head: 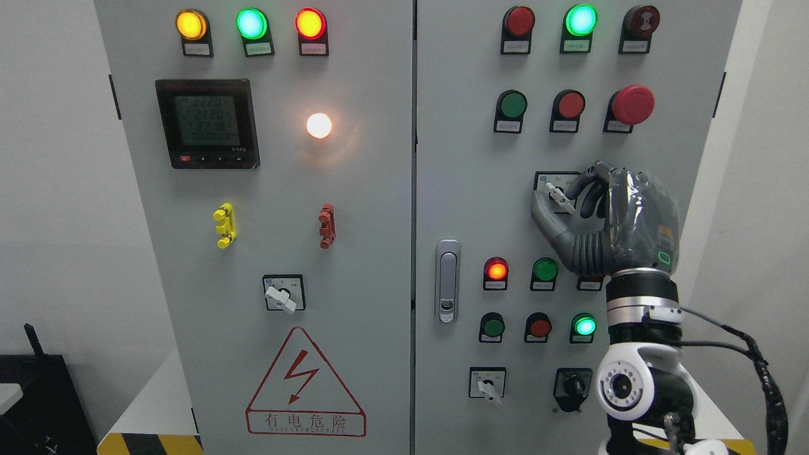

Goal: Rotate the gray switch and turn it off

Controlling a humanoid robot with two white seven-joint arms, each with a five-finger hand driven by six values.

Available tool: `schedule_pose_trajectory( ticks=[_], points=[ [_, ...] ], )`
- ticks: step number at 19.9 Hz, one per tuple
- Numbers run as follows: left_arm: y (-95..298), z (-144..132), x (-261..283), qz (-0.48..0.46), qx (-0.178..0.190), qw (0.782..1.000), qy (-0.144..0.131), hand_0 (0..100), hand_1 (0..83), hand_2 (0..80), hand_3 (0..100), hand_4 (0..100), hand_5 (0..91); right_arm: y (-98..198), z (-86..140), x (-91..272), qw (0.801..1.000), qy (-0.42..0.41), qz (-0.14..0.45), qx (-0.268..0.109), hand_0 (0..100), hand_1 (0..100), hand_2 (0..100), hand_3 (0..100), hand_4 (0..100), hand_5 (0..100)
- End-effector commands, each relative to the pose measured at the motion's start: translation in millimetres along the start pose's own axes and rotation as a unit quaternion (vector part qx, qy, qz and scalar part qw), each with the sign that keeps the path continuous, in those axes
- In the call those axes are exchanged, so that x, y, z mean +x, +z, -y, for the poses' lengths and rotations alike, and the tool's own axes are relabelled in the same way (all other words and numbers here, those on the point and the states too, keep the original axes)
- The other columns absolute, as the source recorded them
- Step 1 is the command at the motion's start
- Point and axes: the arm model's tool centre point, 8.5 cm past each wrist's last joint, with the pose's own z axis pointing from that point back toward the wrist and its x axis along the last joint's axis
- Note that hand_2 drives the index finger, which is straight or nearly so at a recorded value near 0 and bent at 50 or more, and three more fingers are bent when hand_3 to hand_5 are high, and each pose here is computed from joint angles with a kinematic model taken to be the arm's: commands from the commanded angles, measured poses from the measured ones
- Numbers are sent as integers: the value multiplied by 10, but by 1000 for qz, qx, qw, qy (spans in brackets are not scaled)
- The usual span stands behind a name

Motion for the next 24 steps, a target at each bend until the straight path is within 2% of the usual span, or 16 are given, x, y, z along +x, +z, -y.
schedule_pose_trajectory(
  ticks=[1,24],
  points=[
    [6,-1,-48,-7,-1,1000,-1,120,389,0,0,0,0,-10,42,-103,1000,0,-15,-6,230,457,641,892,906,1000],
    [6,-1,-48,-7,-1,1000,-1,120,389,0,0,0,0,-27,39,-105,1000,-1,-18,-6,265,440,666,903,908,1000]
  ],
)
